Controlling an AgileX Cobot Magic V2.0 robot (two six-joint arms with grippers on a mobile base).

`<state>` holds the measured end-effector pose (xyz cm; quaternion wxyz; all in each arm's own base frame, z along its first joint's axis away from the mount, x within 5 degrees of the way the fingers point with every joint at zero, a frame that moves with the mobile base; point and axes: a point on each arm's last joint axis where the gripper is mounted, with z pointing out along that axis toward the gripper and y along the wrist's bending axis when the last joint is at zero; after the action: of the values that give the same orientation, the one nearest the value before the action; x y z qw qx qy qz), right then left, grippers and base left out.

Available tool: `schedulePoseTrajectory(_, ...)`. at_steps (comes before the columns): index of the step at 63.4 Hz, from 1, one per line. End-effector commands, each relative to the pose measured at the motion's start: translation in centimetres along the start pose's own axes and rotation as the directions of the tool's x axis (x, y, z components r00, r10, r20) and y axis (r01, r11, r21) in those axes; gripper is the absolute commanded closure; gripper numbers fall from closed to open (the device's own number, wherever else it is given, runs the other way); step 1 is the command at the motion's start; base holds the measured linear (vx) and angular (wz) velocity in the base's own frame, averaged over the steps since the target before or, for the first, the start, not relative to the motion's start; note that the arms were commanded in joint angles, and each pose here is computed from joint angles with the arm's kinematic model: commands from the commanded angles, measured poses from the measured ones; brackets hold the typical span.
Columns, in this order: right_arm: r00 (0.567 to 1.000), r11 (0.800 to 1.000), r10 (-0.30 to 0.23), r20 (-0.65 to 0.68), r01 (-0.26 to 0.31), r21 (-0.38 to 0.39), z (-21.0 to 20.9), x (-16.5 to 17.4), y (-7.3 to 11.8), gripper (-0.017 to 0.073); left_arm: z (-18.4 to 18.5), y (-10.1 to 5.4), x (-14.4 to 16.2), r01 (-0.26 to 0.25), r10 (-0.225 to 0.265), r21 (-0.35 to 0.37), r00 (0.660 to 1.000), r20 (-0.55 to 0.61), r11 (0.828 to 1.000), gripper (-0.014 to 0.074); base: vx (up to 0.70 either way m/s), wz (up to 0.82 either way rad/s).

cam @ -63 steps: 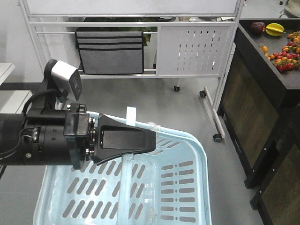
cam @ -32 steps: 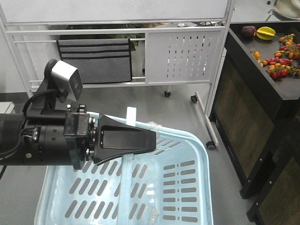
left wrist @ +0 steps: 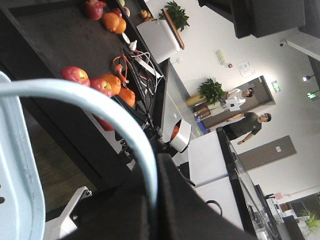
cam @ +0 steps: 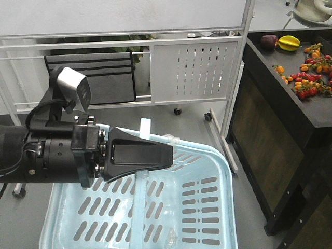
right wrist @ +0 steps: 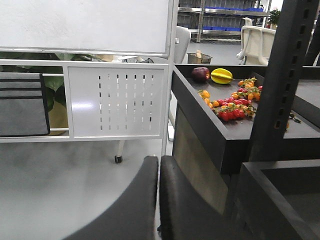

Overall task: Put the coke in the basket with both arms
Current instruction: 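Drive the base toward the shelf with snacks and drinks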

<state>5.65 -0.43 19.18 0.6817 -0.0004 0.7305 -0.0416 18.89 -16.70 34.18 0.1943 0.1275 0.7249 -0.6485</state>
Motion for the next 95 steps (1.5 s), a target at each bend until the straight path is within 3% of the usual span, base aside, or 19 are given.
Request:
schedulePoseTrajectory(1,0.997,1.0,-0.016,0.079,0.016,-0.003,-0.1,-0.43,0.07,0.0561,-0.33,-2.42,-0.68,0.006,-0.014,0.13,0.998,0.061,0.991,0.06,0.2,-0.01)
schedulePoseTrajectory(36,0.997,1.0,-0.016,0.079,0.016,-0.003,-0.1,-0.43,0.07,0.0561,-0.33,-2.42,-0.68,0.006,-0.014,0.13,0.998,0.061,0.991,0.06,0.2,0.15)
schedulePoseTrajectory(95,0.997,1.0,-0.016,0.079,0.016,-0.003,-0.1,-0.43,0.07,0.0561,-0.33,-2.42,-0.68,0.006,-0.014,0.13,0.998,0.061,0.991,0.06,0.17,0.38)
